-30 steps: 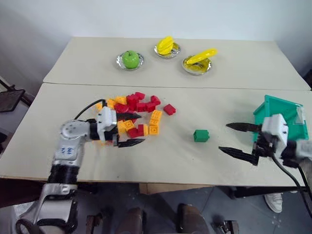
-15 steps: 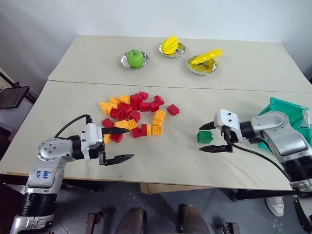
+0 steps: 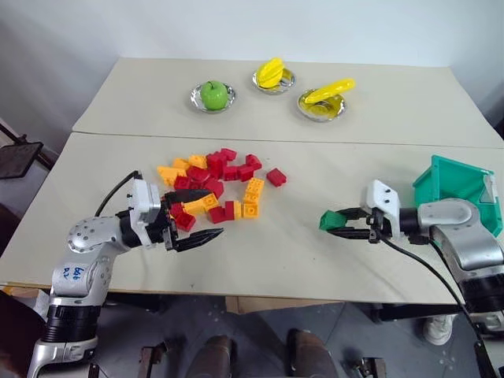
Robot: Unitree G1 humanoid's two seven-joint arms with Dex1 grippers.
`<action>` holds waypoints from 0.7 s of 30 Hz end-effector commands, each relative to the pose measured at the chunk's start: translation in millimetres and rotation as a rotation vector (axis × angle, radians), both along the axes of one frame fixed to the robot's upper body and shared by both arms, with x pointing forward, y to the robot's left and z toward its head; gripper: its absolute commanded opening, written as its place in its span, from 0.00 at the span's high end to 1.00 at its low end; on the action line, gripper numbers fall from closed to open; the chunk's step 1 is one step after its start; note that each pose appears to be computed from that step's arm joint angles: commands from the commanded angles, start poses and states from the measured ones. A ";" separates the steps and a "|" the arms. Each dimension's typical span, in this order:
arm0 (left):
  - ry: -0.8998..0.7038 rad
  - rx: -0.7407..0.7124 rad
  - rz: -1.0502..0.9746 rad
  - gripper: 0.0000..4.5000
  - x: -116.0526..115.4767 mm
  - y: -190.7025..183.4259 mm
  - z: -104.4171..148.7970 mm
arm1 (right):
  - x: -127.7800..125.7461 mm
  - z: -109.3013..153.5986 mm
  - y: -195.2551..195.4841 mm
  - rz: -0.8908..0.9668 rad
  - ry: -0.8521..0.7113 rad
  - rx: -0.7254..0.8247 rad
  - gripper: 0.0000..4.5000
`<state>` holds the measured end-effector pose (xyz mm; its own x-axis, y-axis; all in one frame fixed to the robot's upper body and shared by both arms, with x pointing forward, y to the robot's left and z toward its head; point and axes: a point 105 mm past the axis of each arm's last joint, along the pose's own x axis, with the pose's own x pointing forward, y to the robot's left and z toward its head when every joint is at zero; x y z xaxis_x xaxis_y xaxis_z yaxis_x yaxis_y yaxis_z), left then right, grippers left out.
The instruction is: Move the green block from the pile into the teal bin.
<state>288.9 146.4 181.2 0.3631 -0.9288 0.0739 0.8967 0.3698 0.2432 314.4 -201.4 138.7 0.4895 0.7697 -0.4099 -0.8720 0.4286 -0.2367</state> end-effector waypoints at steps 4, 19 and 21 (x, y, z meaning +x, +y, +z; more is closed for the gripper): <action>-0.046 -0.106 0.011 0.00 0.6 -18.5 14.7 | -8.9 45.6 -72.3 -0.473 -0.260 0.226 0.66; -0.057 -0.064 -0.090 0.00 1.3 -37.4 6.9 | -21.3 73.2 -175.0 -0.917 -0.412 0.233 0.66; -0.060 -0.060 -0.095 0.00 1.2 -38.1 6.6 | -17.3 66.2 -177.5 -0.924 -0.374 0.224 0.66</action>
<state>292.0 110.1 180.3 0.2891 -0.9468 0.1412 0.9189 0.3158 0.2366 298.2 -374.8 193.6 0.9968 0.0771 -0.0222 -0.0802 0.9704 -0.2278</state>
